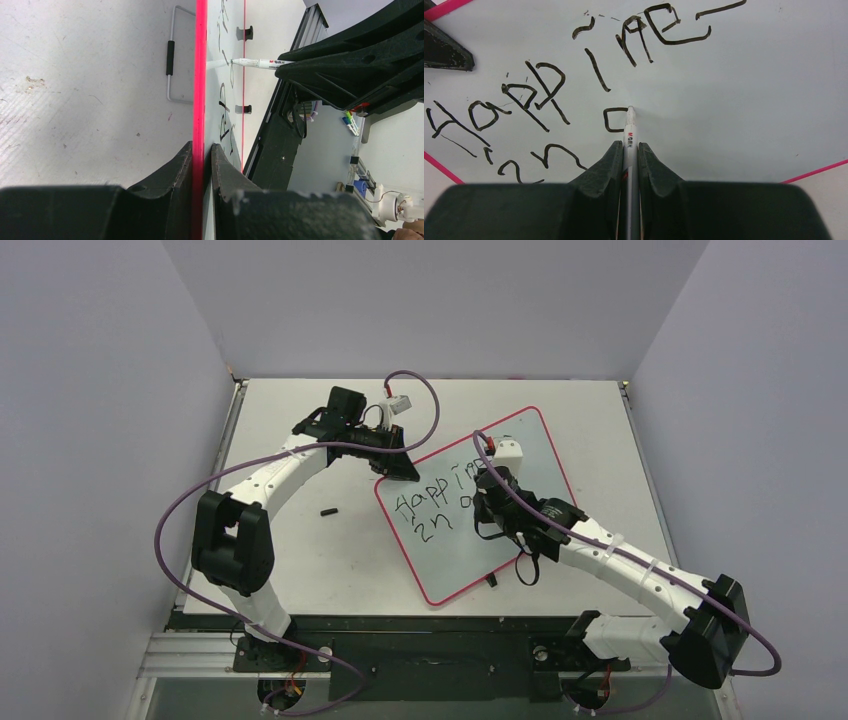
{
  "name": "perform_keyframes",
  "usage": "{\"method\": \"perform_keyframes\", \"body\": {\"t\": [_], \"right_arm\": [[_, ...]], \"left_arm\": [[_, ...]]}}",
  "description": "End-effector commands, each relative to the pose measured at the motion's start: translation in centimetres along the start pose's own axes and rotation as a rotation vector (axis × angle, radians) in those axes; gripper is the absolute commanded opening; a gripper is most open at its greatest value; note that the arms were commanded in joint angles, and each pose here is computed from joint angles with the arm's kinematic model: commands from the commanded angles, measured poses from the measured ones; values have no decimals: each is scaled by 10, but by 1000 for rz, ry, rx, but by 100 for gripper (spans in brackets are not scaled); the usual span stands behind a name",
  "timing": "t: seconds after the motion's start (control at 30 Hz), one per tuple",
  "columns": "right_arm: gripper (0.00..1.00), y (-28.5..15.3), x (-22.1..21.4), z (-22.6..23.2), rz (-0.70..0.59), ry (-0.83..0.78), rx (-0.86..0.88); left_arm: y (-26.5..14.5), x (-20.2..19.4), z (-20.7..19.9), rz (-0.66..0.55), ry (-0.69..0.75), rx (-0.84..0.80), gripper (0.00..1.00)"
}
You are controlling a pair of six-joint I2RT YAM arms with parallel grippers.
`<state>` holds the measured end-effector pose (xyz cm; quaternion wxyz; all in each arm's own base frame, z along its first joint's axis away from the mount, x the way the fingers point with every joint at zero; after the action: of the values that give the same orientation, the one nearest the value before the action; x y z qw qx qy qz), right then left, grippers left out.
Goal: Write a sentence on the whiteboard
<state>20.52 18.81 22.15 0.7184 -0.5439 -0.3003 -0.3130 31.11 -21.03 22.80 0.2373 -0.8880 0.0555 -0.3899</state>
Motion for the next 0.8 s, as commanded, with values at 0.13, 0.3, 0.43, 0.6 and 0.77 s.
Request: {"method": "perform_keyframes", "body": {"t": [0.13, 0.3, 0.43, 0.6, 0.77], "right_arm": [[0, 5, -20, -10, 40, 4, -9], [0, 2, -38, -15, 79, 4, 2], [0, 0, -53, -19, 103, 3, 4], [0, -5, -64, -19, 114, 9, 8], [0, -10, -77, -21, 132, 2, 5]], "left_arm": [[-10, 23, -22, -74, 148, -26, 0], [-10, 23, -23, -73, 149, -23, 0], [-12, 22, -24, -72, 148, -21, 0], [-12, 23, -25, -71, 146, -19, 0], [-11, 24, -24, -64, 145, -17, 0]]}}
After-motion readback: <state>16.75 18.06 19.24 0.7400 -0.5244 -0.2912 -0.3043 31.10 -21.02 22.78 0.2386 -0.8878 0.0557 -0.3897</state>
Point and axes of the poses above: each gripper's point midway between its finger pads, its own y axis out along the fingers, its own z axis along the line the jaws close on, x = y × z, the point moved 8 cm from there along -y, back along the fingers, and after that the axes turned 6 degrees about y, right-handed, at the moved point
